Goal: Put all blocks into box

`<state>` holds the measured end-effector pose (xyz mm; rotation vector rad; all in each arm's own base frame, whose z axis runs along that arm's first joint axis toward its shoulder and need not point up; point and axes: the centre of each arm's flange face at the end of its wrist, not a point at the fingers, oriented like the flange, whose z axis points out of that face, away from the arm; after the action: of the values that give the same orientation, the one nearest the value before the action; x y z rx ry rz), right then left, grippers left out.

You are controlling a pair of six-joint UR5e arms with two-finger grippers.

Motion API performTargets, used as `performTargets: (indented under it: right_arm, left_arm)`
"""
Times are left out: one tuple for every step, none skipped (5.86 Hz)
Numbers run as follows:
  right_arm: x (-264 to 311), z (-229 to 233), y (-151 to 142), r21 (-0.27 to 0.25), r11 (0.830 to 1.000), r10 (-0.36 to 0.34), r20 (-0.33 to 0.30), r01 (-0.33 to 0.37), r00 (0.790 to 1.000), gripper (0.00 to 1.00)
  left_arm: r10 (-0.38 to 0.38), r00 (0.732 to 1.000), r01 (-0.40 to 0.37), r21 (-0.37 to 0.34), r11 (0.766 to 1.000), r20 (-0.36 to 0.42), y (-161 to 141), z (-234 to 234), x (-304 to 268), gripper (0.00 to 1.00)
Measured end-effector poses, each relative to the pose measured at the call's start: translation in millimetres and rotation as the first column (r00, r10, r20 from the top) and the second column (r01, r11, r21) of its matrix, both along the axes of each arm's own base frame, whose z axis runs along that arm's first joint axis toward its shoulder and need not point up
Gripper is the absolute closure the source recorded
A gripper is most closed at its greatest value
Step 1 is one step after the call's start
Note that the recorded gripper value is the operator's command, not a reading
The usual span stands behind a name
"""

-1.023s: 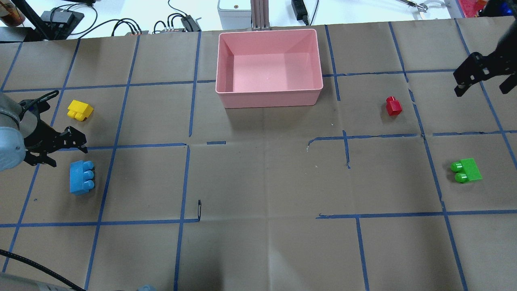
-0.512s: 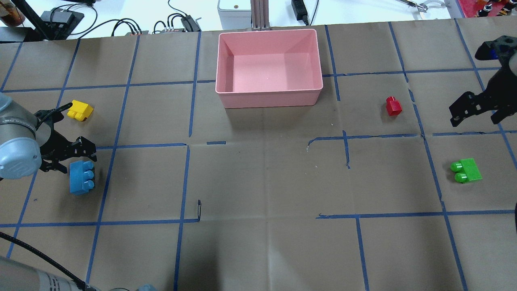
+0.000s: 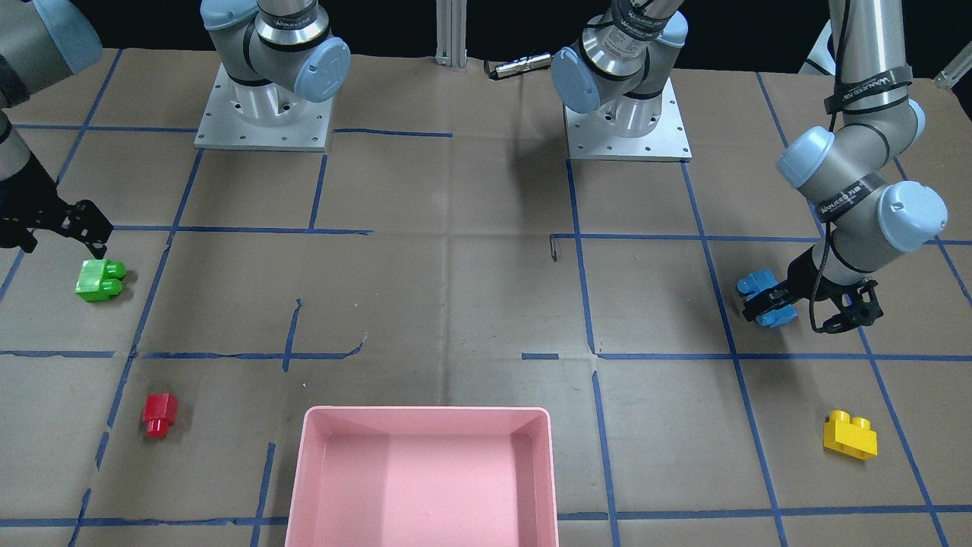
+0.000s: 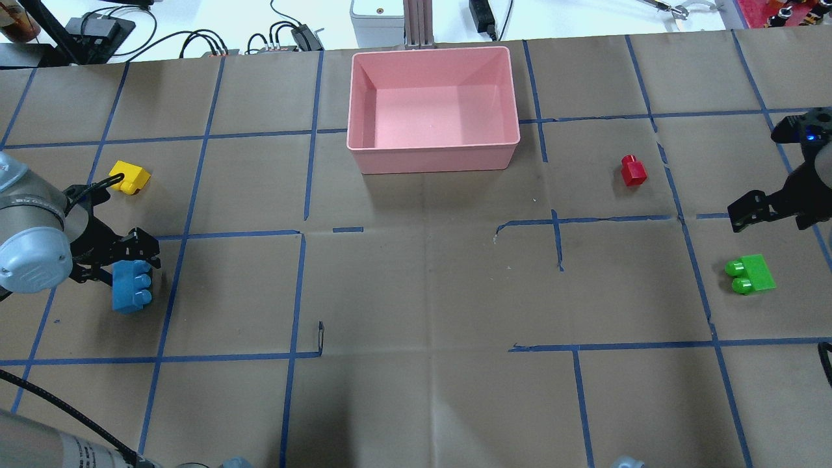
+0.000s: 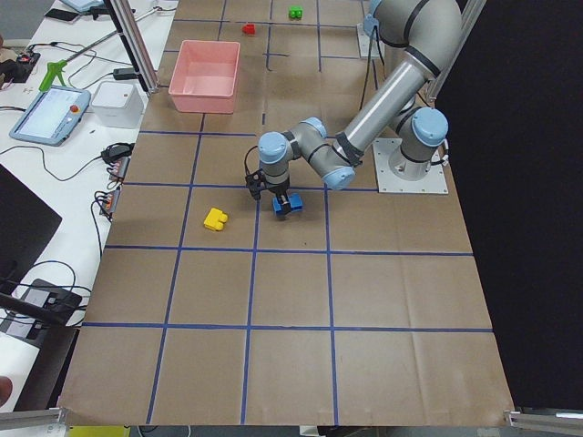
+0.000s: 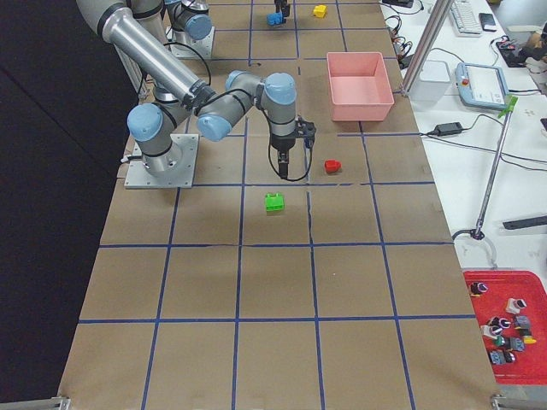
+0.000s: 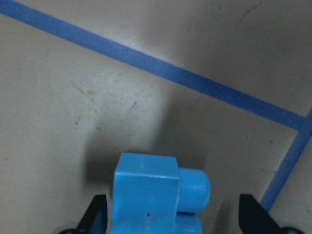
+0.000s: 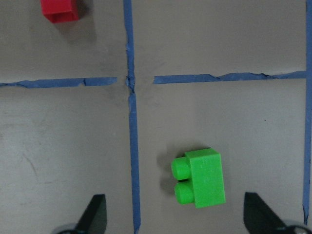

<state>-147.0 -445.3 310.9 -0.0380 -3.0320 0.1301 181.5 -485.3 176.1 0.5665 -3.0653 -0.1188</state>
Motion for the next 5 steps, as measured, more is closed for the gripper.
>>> performTargets:
  right_arm:
    - [-20.6, -2.1, 7.4, 0.003, 1.000, 0.007, -0.003, -0.007, 1.000, 0.00]
    - [-38.6, -8.5, 12.7, 0.013, 1.000, -0.012, 0.003, 0.012, 1.000, 0.00]
    - [-48.5, -24.1, 15.6, 0.037, 0.999, -0.022, 0.023, 0.022, 0.999, 0.00]
    - [-49.1, -44.4, 18.9, 0.051, 0.999, -0.008, 0.037, 0.006, 0.999, 0.01]
    - [-44.8, -62.1, 22.7, 0.034, 0.999, 0.024, 0.034, -0.025, 0.999, 0.01]
  left_arm:
    - [-0.003, 1.000, 0.003, 0.003, 1.000, 0.000, 0.6, -0.5, 0.1, 0.41]
    - [-0.005, 1.000, 0.005, 0.008, 1.000, 0.004, 1.3, -0.7, 0.5, 0.58]
    - [-0.007, 1.000, 0.007, 0.019, 1.000, 0.020, 2.5, -0.3, 2.1, 0.71]
    - [-0.009, 0.999, 0.008, 0.029, 1.000, 0.034, 2.6, 1.3, 4.2, 0.76]
    - [-0.010, 0.999, 0.009, 0.030, 1.000, 0.052, 1.6, 7.8, 6.7, 0.81]
